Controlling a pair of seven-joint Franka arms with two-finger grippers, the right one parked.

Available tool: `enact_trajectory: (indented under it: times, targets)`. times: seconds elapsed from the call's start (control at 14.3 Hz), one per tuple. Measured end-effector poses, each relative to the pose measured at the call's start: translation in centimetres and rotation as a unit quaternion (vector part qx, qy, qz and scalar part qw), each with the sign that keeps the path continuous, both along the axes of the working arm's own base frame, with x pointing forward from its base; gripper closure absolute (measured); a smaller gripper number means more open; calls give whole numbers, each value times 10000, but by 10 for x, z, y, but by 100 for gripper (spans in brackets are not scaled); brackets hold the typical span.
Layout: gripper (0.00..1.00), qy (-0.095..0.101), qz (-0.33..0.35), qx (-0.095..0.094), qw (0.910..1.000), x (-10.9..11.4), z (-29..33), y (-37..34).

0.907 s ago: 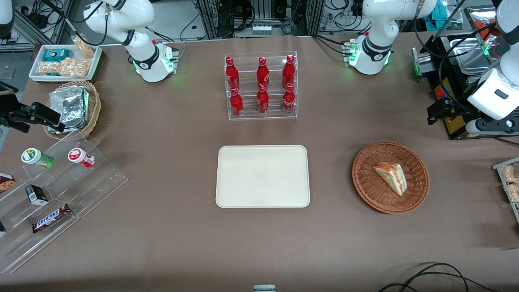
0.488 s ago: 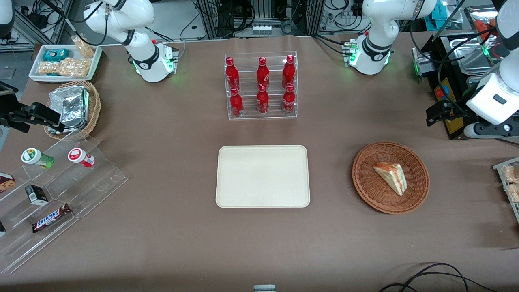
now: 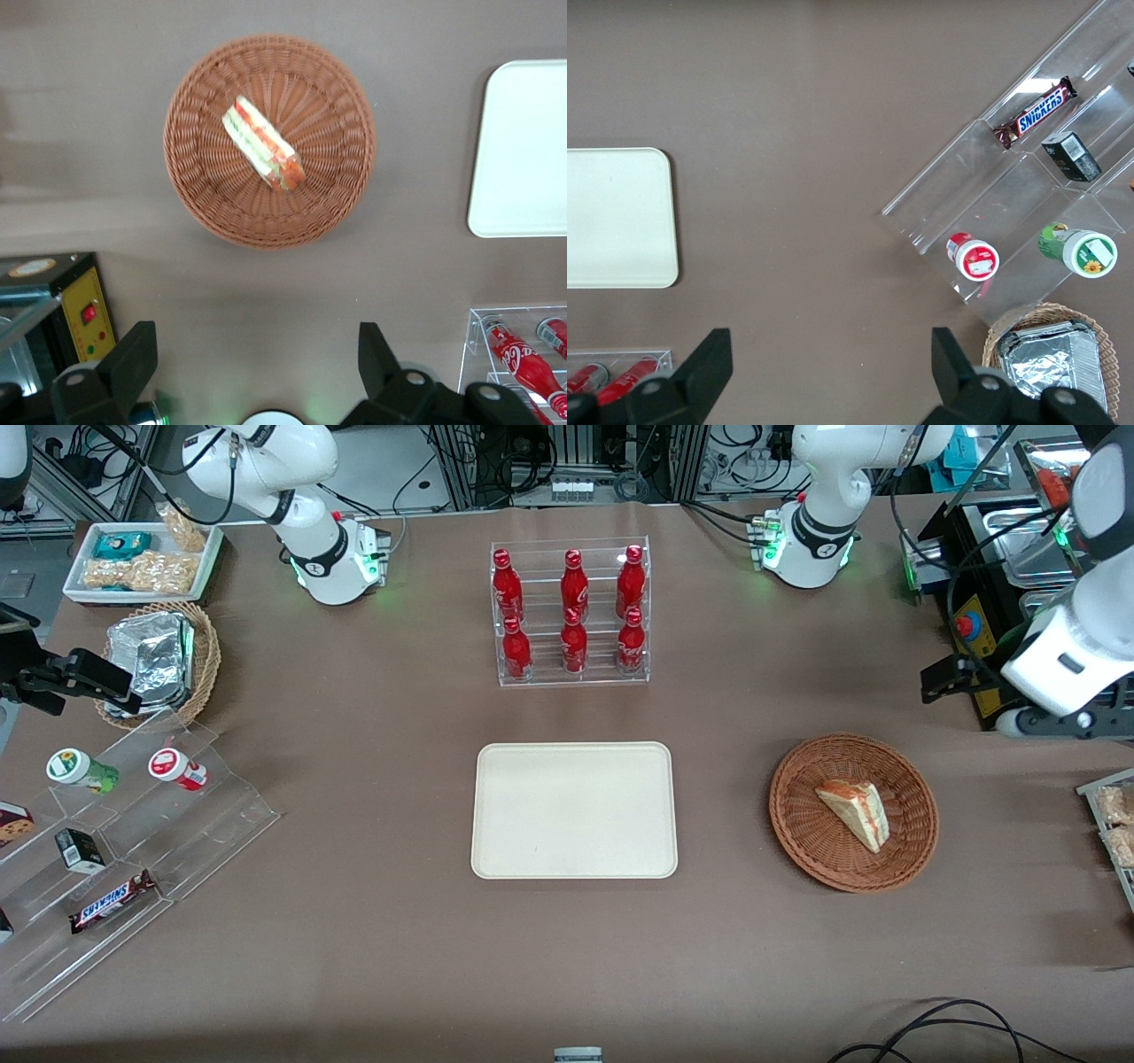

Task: Place sandwich from basket to tray
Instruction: 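Move the left gripper from rest toward the wicker basket, then lower the open left gripper over the wrapped sandwich and close it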

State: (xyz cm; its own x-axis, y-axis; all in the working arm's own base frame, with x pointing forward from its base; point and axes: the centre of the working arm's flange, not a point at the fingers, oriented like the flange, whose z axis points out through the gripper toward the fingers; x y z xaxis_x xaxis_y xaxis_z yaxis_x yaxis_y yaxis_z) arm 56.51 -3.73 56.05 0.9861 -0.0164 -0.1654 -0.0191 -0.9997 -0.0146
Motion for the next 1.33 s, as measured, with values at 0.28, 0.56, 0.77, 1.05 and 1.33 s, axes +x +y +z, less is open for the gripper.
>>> enact_trajectory:
  times: [0.28,0.56,0.77,1.05,1.33]
  targets:
    - [0,367,48,20,9993,20,-89,0]
    - [0,69,212,16,9998,22,-173,0]
    - [0,-234,885,83,9958,14,-214,1]
    - [0,-260,2478,297,9680,15,-251,1]
    - [0,-433,3754,380,9251,26,-283,0]
